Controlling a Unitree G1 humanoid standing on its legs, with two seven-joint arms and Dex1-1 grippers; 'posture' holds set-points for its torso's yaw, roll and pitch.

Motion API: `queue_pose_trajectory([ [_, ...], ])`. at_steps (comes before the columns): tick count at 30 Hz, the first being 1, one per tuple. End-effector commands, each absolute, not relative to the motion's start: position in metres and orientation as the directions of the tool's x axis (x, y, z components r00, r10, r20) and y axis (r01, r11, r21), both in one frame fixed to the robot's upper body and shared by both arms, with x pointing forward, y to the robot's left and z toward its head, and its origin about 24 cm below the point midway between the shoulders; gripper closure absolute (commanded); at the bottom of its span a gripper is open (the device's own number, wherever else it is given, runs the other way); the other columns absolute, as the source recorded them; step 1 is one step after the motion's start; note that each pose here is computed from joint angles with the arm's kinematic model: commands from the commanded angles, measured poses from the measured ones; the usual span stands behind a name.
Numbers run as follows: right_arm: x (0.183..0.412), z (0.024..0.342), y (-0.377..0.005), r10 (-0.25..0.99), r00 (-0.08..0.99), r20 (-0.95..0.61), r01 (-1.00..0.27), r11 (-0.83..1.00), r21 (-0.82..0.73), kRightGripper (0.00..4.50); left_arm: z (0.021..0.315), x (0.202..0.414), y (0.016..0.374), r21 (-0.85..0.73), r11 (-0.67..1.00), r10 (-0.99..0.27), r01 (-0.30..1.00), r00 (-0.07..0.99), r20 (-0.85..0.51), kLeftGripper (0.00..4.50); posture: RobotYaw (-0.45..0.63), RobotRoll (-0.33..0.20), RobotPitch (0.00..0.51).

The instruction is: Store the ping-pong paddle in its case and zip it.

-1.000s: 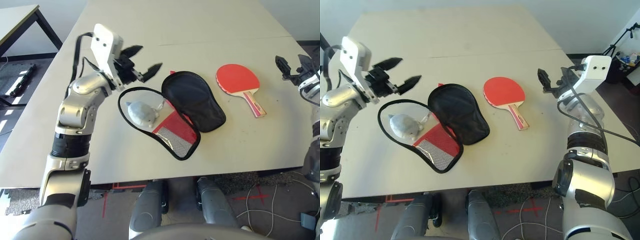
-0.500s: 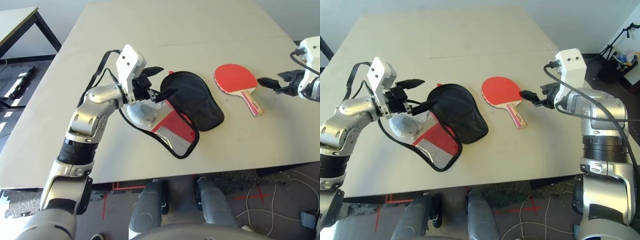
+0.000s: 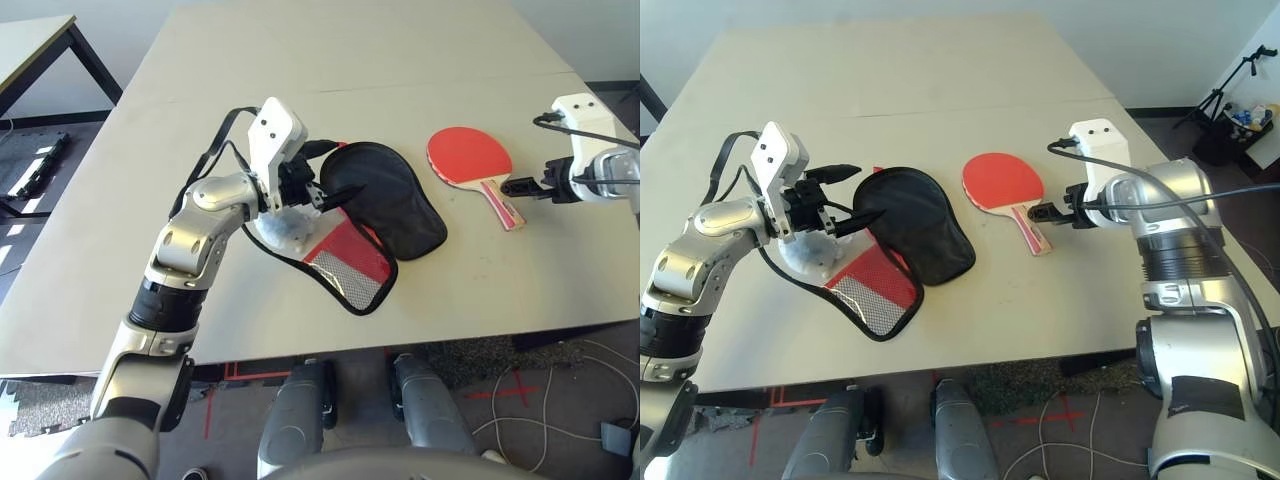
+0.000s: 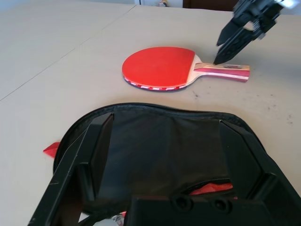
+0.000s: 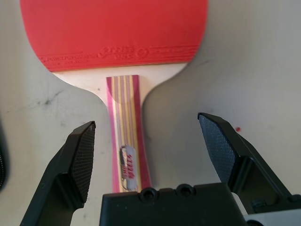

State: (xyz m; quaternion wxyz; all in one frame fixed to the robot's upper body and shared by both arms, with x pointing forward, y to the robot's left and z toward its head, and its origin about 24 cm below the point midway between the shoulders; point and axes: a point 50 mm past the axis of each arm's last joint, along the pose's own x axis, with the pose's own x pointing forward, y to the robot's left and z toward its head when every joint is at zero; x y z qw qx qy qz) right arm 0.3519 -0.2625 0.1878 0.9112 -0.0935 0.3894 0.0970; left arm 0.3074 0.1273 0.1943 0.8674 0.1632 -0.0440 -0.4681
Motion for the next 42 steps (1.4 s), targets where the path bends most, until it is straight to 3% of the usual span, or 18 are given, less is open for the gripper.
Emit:
queue_pose_trajectory([
  [1, 0.356, 0.182, -0.26, 0.07, 0.662, -0.746, -0.243, 0.962, -0.125, 0.02, 0.193, 0.304, 0.124, 0.339, 0.49, -0.83, 0.803, 0.549, -0.101, 0.0, -0.07, 0.0, 0.155],
  [11, 0.358, 0.163, -0.248, 0.08, 0.616, -0.784, -0.283, 0.951, -0.126, 0.02, 0.194, 0.305, 0.122, 0.345, 0.482, -0.833, 0.805, 0.544, -0.106, 0.0, -0.06, 0.0, 0.154],
  [13, 0.357, 0.161, -0.246, 0.082, 0.611, -0.787, -0.29, 0.949, -0.127, 0.27, 0.194, 0.305, 0.122, 0.347, 0.48, -0.834, 0.806, 0.542, -0.107, 0.0, -0.06, 0.0, 0.153],
  [24, 0.35, 0.16, -0.245, 0.084, 0.616, -0.784, -0.298, 0.945, -0.132, 3.4, 0.193, 0.305, 0.121, 0.347, 0.463, -0.843, 0.816, 0.526, -0.114, 0.0, -0.07, 0.0, 0.149],
  [35, 0.342, 0.181, -0.233, 0.147, 0.773, -0.617, -0.346, 0.913, -0.217, 3.4, 0.189, 0.305, 0.125, 0.344, 0.455, -0.843, 0.822, 0.521, -0.13, 0.0, -0.08, 0.0, 0.155],
  [42, 0.335, 0.195, -0.204, 0.248, 0.803, -0.541, -0.408, 0.891, -0.198, 3.4, 0.186, 0.305, 0.124, 0.339, 0.453, -0.844, 0.824, 0.519, -0.135, 0.0, -0.08, 0.0, 0.158],
])
